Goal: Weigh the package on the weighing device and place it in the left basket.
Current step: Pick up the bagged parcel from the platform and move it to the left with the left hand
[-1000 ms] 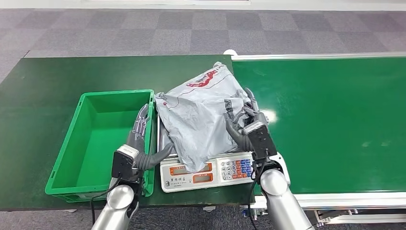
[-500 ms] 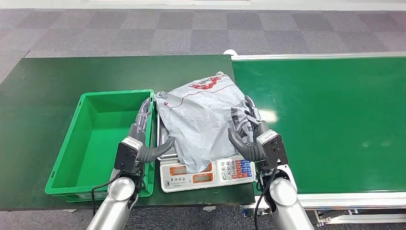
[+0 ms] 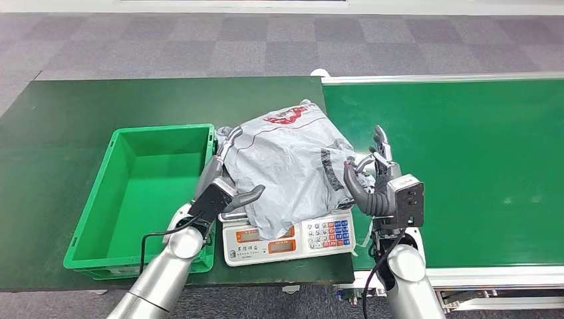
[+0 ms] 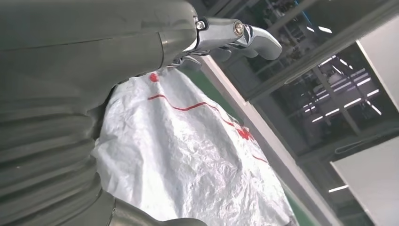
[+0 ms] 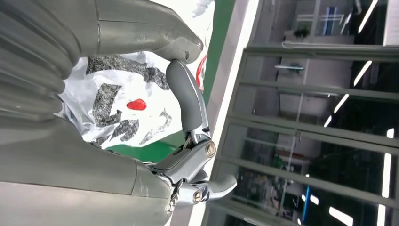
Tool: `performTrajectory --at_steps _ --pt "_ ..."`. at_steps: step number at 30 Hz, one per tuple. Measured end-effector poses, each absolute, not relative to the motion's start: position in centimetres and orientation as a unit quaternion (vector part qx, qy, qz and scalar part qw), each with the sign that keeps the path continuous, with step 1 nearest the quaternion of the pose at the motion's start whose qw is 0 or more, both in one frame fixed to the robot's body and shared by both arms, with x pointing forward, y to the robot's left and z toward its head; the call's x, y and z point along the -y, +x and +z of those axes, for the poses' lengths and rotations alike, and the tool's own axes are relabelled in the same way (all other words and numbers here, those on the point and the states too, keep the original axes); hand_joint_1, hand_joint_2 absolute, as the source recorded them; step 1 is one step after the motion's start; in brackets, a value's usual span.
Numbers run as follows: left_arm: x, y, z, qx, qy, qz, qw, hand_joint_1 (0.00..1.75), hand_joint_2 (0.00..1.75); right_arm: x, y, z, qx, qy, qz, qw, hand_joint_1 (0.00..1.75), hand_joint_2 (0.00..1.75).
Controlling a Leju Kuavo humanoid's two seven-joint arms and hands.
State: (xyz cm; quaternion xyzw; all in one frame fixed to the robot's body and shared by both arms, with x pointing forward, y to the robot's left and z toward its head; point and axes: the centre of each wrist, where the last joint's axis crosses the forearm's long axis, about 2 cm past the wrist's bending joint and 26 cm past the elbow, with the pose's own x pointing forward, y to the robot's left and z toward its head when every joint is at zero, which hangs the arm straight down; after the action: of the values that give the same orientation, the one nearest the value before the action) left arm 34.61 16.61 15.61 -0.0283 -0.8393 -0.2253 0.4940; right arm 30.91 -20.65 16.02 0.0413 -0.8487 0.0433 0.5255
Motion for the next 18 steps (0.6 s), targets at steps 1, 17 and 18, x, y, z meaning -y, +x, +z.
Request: performTrajectory --at_steps 1,17,18 --pt "-16.4 34.9 15.9 0.839 -0.027 -0.236 0.49 0.0 1.75 20.9 31.1 16.0 0.848 0.04 0.036 0.528 0.0 1.75" --pt "-13.5 41.3 18.9 0.765 -0.073 -0.432 0.472 0.0 1.75 23.5 33.7 14.0 0.835 0.001 0.017 0.55 0.0 1.75" --pt "-13.4 41.4 18.8 0.753 -0.086 -0.452 0.471 0.0 1.75 23.5 33.7 14.0 0.835 0.004 0.017 0.551 0.0 1.75"
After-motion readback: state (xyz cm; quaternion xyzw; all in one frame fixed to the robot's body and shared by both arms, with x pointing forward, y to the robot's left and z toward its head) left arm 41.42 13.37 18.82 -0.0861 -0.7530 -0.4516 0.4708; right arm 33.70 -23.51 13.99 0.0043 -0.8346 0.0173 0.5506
